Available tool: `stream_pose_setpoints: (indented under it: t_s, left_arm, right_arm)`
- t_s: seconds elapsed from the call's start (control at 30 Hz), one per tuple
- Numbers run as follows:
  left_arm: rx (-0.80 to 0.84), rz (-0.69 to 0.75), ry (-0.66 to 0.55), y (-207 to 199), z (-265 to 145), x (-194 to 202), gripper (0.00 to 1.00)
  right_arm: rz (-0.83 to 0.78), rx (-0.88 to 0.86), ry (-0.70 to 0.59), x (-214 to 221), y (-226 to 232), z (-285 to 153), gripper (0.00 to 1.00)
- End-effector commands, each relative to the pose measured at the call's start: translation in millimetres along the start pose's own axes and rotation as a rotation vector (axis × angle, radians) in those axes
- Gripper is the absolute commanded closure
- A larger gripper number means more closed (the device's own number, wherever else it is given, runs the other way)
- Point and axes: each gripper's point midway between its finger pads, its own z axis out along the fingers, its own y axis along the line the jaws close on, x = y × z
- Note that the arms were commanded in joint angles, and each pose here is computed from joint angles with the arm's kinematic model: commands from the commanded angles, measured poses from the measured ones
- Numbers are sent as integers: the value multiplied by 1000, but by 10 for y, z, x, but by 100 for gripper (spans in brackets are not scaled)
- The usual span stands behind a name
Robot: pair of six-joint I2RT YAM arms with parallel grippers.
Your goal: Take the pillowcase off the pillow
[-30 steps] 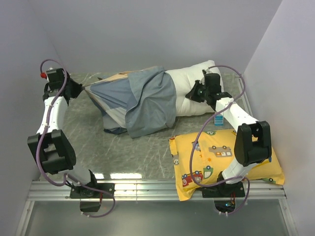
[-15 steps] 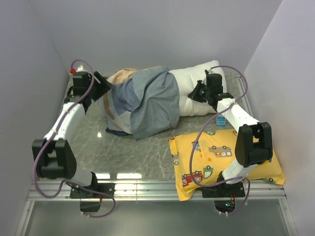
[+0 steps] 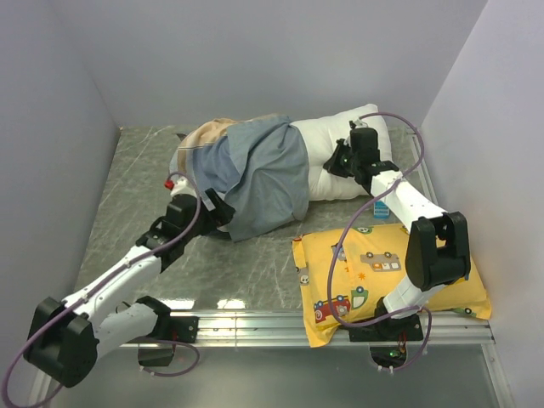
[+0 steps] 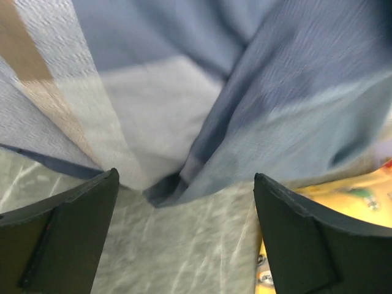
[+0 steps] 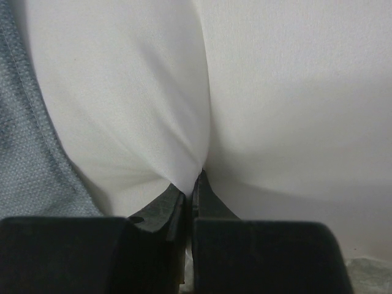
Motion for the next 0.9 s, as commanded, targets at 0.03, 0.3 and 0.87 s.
stream_pose_setpoints:
  t_s: [0.03,0.3,0.87]
  left_arm:
    - [70,9,-105,-270,125,-27,1]
    - [-64,54,-154,-180,556,152,1]
    - [-214,34,-284,-211,457,-327,100]
  right_arm:
    - [-16,34,-14,-20,-6,-86,100]
    - [-39,39,-15,-16,50,-121,100]
    - [-171,85,-50,625,367,-559,17]
